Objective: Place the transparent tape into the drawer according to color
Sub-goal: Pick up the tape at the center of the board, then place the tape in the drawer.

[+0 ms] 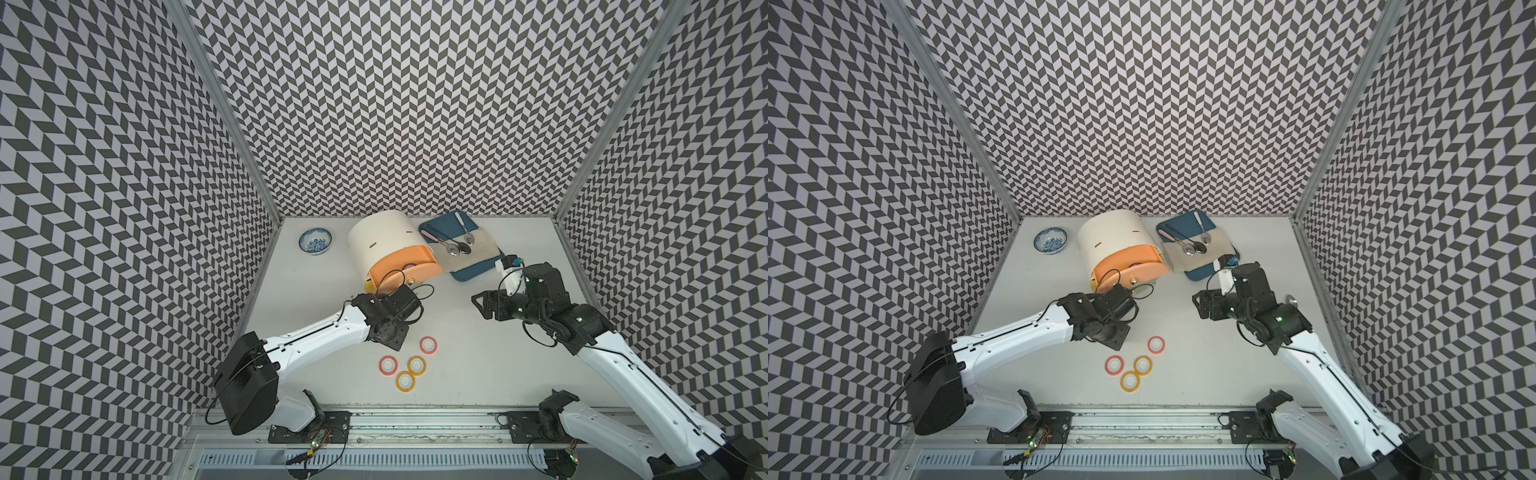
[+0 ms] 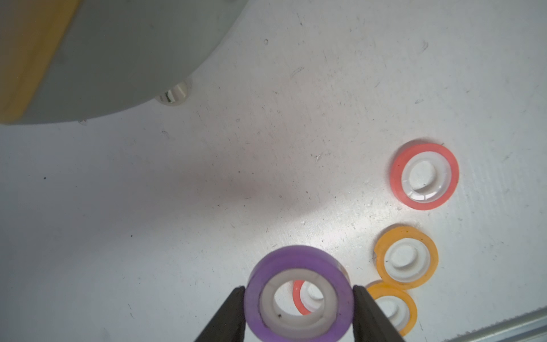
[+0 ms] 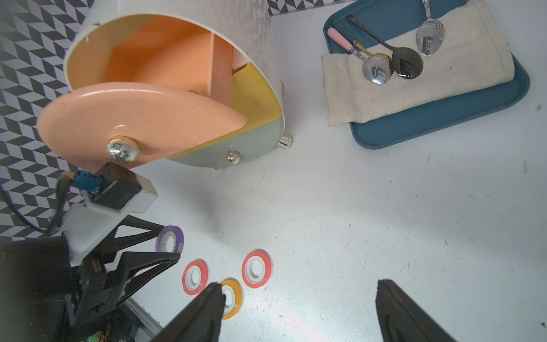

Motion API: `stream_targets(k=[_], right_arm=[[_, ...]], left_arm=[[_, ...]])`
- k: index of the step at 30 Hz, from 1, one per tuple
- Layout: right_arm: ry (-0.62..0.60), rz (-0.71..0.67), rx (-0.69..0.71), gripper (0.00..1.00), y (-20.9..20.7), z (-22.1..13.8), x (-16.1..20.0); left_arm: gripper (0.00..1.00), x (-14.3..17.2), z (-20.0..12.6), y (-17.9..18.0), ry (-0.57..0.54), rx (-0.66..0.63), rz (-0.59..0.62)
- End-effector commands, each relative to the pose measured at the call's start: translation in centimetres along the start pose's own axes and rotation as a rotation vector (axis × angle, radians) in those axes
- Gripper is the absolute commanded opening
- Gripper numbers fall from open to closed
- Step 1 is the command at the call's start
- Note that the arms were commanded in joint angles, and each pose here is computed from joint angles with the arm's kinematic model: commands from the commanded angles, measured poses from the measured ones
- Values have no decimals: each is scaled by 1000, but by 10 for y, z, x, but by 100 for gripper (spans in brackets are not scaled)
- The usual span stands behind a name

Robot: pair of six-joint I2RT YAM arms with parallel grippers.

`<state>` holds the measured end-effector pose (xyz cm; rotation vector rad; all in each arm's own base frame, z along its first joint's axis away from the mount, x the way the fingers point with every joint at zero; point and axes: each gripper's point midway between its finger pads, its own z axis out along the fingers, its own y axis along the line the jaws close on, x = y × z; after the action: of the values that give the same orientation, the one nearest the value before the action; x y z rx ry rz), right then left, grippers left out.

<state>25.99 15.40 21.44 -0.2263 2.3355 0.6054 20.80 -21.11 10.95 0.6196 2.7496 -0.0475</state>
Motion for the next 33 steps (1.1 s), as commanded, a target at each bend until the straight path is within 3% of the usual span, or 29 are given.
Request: stream_targets(k=[1,21,33], right_arm=[[-51,-13,-28,84,7,-5,-17],[-58,-16,-50,84,12,-9,-19],[-54,-14,-53,84,12,-6,-18]], left_arm=[[20,-1,-21,3,-23,-10,-21],[18,-45,-128,-8,-239,37,-56],[19,-131,-187,1,-477,-59,-46]])
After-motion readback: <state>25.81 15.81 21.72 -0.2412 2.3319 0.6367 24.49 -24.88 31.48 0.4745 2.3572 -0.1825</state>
